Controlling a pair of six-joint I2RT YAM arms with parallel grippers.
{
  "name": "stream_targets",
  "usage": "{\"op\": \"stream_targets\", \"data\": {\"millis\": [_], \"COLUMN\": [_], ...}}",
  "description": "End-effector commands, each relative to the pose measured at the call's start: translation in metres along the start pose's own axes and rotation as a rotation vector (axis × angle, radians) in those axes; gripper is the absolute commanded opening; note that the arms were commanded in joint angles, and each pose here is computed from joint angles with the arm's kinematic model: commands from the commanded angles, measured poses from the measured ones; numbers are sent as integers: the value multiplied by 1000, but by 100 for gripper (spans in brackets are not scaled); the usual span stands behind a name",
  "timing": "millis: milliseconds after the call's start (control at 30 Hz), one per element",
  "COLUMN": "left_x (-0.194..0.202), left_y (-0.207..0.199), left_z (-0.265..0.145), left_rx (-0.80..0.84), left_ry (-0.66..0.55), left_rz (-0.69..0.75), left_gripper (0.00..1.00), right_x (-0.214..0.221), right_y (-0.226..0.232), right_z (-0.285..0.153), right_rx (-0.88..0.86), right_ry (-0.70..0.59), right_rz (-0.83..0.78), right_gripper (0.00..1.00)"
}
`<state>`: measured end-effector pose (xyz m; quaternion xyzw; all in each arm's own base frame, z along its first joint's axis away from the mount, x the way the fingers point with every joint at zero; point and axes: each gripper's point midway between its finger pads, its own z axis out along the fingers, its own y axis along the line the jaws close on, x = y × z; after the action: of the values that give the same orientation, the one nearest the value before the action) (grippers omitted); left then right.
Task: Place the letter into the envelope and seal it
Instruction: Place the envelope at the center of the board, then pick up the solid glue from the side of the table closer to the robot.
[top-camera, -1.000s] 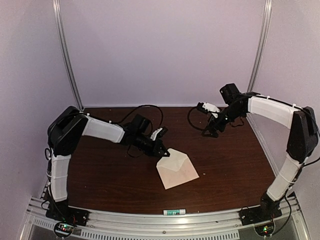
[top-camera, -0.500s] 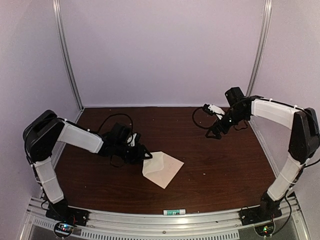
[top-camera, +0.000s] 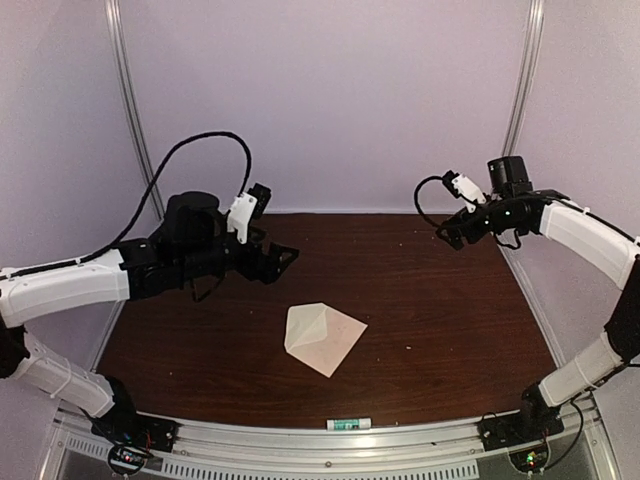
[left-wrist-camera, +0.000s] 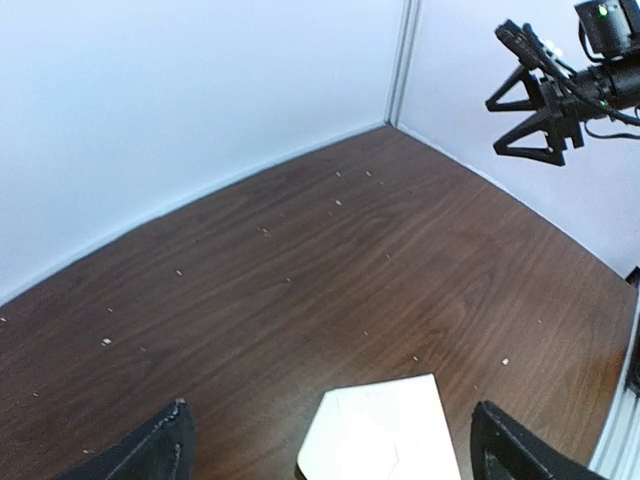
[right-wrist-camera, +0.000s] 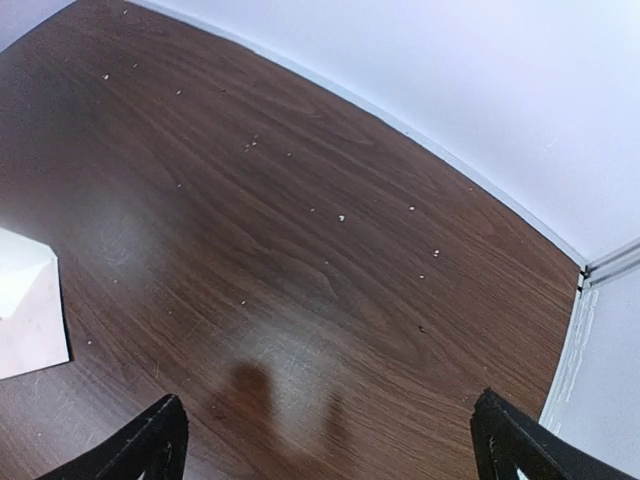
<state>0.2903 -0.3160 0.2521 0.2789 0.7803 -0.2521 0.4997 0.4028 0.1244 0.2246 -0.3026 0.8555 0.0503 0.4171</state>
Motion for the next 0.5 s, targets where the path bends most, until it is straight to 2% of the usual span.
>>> {"op": "stream_targets", "data": {"millis": [0,33,100,167,233,367,467], "left_x": [-52,-57,-54,-26,12,86,128], "left_y": [17,-4,-43,-76,-101,-164,-182], "left_z": [-14,-14,-8,6,17,2,-5], "left_rx": [-101,15,200,359,440,637,652], "left_ry": [-175,-192,-155,7,154,339,496], "left_rz": [86,137,236,269,303,421,475], "left_gripper": [98,98,86,73,65,63,63], "right_x": [-3,-2,-2,1,6,21,35], "right_y": [-27,-21,-9,7,16,18,26], "right_z": [-14,-15,-18,-23,-27,-26,-19], "right_rx": [63,15,-63,-143,-170,-153,-193], "right_ry": [-41,-41,-35,-34,-44,-22,20], "right_rz": [146,152,141,108,78,38,33], "right_gripper": [100,100,100,100,95,85,78]}}
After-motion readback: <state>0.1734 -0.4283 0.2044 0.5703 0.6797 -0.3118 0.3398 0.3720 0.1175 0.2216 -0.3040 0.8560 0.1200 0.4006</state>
